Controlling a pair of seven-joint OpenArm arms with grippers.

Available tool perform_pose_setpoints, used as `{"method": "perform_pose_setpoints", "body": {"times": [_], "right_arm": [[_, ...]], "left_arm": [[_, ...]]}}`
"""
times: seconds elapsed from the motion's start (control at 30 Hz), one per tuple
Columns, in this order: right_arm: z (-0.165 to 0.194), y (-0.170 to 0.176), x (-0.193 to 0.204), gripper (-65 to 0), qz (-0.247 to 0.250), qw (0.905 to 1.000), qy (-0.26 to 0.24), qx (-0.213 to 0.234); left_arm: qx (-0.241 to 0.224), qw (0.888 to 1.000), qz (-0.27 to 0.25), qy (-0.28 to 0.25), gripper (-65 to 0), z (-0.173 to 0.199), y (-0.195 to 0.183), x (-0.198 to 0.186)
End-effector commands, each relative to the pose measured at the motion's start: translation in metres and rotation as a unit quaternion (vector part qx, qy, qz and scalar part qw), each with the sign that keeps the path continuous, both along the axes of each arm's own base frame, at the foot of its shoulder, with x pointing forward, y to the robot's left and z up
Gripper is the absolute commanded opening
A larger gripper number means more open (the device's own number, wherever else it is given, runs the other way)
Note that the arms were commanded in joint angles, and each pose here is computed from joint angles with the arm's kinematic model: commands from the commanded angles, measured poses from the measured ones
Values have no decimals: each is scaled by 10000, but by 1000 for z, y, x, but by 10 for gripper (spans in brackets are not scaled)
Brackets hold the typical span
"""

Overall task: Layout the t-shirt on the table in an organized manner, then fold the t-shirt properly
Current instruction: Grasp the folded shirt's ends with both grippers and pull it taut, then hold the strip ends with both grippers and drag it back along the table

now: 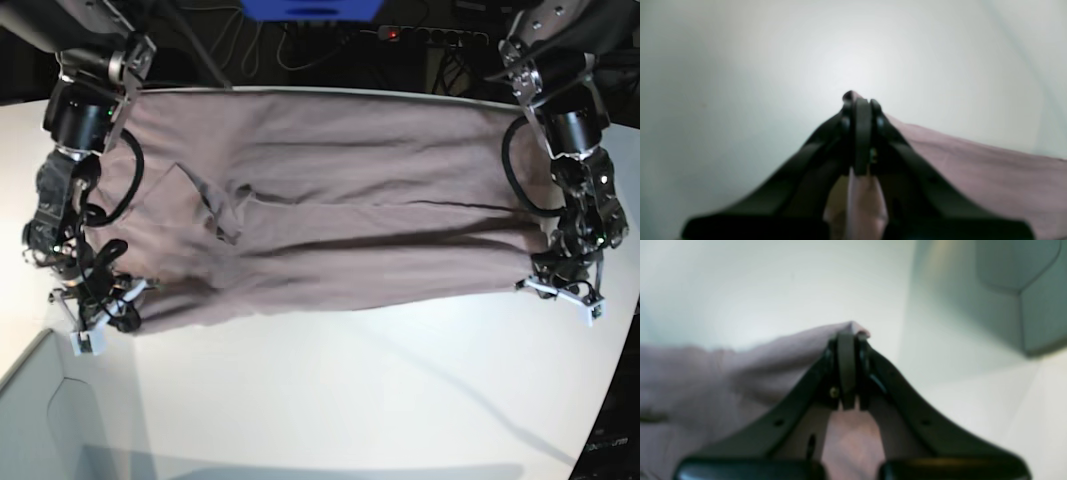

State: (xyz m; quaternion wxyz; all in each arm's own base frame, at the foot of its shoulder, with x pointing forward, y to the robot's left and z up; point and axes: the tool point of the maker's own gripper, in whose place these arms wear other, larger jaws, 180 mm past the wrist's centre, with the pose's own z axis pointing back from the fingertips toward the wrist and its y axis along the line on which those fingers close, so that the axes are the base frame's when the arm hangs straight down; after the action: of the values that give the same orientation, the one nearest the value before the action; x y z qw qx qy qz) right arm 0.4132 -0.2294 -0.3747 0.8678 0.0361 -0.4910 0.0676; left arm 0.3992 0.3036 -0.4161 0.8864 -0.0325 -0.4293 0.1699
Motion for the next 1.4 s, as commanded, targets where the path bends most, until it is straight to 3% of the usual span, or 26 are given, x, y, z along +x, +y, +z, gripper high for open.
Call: {"method": "perform_pose_setpoints", "body": {"times": [0.0, 0.2, 0.37, 0.57, 0.73, 0.9, 1.07, 1.37], "right_arm": [[20, -5, 9, -650, -23, 9993, -372, 14], [1, -6, -25, -650, -15, 9989, -467, -14], [8, -6, -43, -650, 39, 9976, -669, -160], [11, -7, -62, -650, 91, 9971, -682, -334], [30, -3, -76, -650, 111, 9950, -971, -193], [49, -7, -95, -650, 89, 9927, -1151, -353], [39, -17, -118, -650, -22, 9946, -939, -447], [9, -26, -164, -650, -124, 9980, -363, -497]], "left_arm": [[109, 9993, 24, -363, -650, 24, 8, 16], [275, 9978, 16, -606, -650, 43, 11, 18], [544, 9946, -39, -885, -650, 63, 8, 7], [579, 9957, -84, -713, -650, 48, 3, -13], [502, 9966, -114, -645, -650, 37, -8, -25], [698, 9937, -165, -863, -650, 56, -12, -34], [955, 9905, -232, -957, -650, 68, -12, -52], [989, 9927, -285, -635, -650, 47, -13, -81]]}}
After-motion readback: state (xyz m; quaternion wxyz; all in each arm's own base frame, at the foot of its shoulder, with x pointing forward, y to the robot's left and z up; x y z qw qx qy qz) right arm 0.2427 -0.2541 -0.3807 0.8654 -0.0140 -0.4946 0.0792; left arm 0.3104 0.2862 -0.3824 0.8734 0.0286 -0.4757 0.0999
